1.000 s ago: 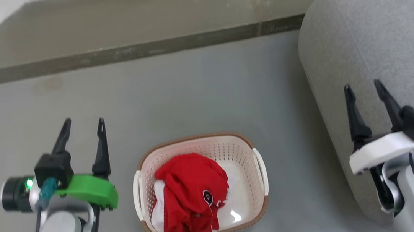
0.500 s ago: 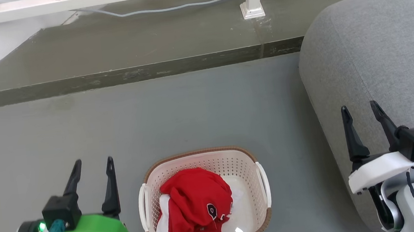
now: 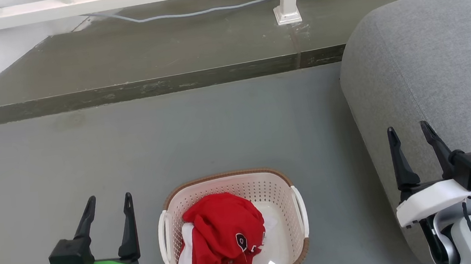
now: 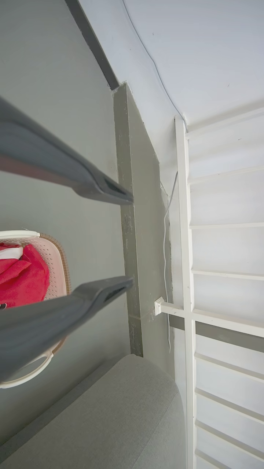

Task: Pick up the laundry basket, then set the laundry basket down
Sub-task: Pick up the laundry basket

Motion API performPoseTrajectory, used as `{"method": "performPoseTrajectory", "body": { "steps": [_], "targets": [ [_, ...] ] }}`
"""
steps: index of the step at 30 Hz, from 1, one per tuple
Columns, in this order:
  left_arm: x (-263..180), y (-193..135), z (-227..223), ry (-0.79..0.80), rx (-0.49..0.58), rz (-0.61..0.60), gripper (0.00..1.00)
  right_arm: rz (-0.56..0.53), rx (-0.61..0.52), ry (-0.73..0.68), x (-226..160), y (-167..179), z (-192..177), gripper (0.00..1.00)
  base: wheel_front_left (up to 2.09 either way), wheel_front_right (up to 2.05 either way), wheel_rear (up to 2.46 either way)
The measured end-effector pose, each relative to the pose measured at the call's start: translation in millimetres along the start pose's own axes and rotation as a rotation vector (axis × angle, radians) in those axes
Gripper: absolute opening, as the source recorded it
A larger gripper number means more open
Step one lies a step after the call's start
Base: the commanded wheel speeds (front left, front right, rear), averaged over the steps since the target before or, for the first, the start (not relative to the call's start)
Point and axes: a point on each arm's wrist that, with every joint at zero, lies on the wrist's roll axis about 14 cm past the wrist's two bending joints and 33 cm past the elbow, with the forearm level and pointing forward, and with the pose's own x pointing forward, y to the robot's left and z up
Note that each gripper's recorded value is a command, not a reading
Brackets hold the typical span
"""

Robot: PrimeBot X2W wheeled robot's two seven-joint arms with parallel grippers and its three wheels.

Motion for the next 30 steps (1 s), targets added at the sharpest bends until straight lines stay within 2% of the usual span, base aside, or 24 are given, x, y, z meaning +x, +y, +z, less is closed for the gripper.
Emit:
{"method": "performPoseTrajectory", "body": {
  "steps": [30],
  "targets": [
    [-5.8, -2.6, 4.3, 0.016, -0.016, -0.001, 1.0, 0.003, 0.008, 0.032, -0.8, 2.0, -4.4, 1.0, 0.0, 0.0, 0.0]
  ]
}}
